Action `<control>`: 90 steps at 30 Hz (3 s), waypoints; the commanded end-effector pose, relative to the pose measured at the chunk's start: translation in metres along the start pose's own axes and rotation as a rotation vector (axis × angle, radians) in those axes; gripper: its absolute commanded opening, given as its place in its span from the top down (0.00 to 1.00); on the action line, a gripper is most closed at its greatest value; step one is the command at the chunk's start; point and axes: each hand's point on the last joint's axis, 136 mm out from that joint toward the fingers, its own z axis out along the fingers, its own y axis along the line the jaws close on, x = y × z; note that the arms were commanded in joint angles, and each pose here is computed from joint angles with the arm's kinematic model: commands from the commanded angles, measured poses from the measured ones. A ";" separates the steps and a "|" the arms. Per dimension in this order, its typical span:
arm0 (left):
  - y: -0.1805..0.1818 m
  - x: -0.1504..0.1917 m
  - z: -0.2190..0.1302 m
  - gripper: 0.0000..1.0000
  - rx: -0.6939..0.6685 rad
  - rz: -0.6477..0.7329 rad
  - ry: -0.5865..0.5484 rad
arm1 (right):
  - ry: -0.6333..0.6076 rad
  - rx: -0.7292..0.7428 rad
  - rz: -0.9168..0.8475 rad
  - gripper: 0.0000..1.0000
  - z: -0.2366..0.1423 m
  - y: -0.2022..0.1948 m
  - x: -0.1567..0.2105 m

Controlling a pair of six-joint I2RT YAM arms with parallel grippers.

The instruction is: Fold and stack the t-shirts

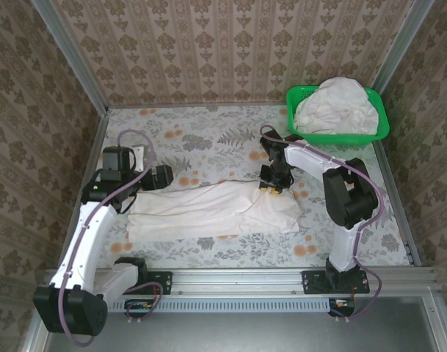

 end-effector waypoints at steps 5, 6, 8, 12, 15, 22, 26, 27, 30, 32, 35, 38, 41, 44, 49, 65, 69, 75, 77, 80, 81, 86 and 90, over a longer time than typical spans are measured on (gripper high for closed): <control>-0.012 0.000 -0.003 0.00 0.053 0.171 -0.027 | -0.024 -0.005 -0.012 1.00 -0.027 0.006 0.010; -0.013 0.000 -0.002 0.00 0.063 0.176 -0.028 | -0.044 -0.004 -0.038 1.00 -0.034 0.008 0.012; -0.014 -0.001 0.000 0.00 0.071 0.182 -0.027 | -0.081 0.015 -0.105 1.00 -0.046 0.010 0.018; -0.011 0.003 0.004 0.00 0.067 0.214 -0.004 | -0.132 0.039 -0.278 1.00 -0.063 0.027 0.037; -0.007 0.005 0.005 0.00 0.054 0.219 0.000 | -0.141 0.038 -0.377 1.00 -0.067 0.044 0.050; -0.010 0.013 0.013 0.00 0.096 0.207 0.007 | -0.127 0.037 -0.462 1.00 -0.056 0.076 0.057; -0.014 0.018 0.022 0.00 0.138 0.189 0.010 | -0.141 0.043 -0.480 0.94 -0.052 0.082 0.049; -0.017 0.020 0.024 0.00 0.156 0.184 0.011 | -0.149 0.048 -0.483 0.80 -0.054 0.081 0.047; -0.033 0.022 0.027 0.00 0.226 0.194 0.004 | -0.219 0.040 -0.489 0.44 -0.070 0.080 0.040; -0.049 0.026 0.030 0.00 0.291 0.240 0.008 | -0.256 0.024 -0.453 0.37 -0.077 0.072 0.034; -0.074 0.036 0.039 0.00 0.382 0.321 0.033 | -0.264 -0.021 -0.314 0.35 -0.076 0.048 0.026; -0.105 0.046 0.050 0.00 0.475 0.428 0.084 | -0.223 -0.062 -0.121 0.35 -0.064 0.014 0.023; -0.141 0.058 0.063 0.00 0.572 0.534 0.166 | -0.202 -0.069 0.046 0.36 -0.051 -0.024 0.024; -0.175 0.068 0.078 0.02 0.677 0.598 0.245 | -0.174 -0.077 0.162 0.40 -0.040 -0.053 0.028; -0.228 0.078 0.091 0.09 0.888 0.610 0.368 | -0.156 -0.113 0.210 0.54 -0.026 -0.066 0.028; -0.247 0.128 0.139 0.78 0.854 0.518 0.554 | -0.215 -0.131 0.114 1.00 -0.037 -0.046 -0.007; -0.241 0.133 0.147 0.97 0.814 0.485 0.559 | -0.276 -0.166 0.085 1.00 -0.050 -0.037 -0.017; -0.228 0.137 0.156 1.00 0.752 0.462 0.554 | -0.395 -0.202 0.075 1.00 -0.070 -0.032 -0.032; -0.223 0.135 0.156 1.00 0.740 0.451 0.550 | -0.436 -0.211 0.069 1.00 -0.072 -0.031 -0.038; -0.215 0.133 0.155 1.00 0.711 0.455 0.537 | -0.448 -0.195 0.066 1.00 -0.065 -0.032 -0.046; -0.212 0.131 0.156 1.00 0.699 0.453 0.533 | -0.444 -0.190 0.064 1.00 -0.061 -0.031 -0.049; -0.207 0.125 0.158 1.00 0.684 0.454 0.528 | -0.393 -0.173 0.072 0.98 -0.037 -0.026 -0.058; -0.209 0.117 0.154 1.00 0.686 0.463 0.500 | -0.368 -0.143 0.067 0.63 -0.033 -0.028 -0.055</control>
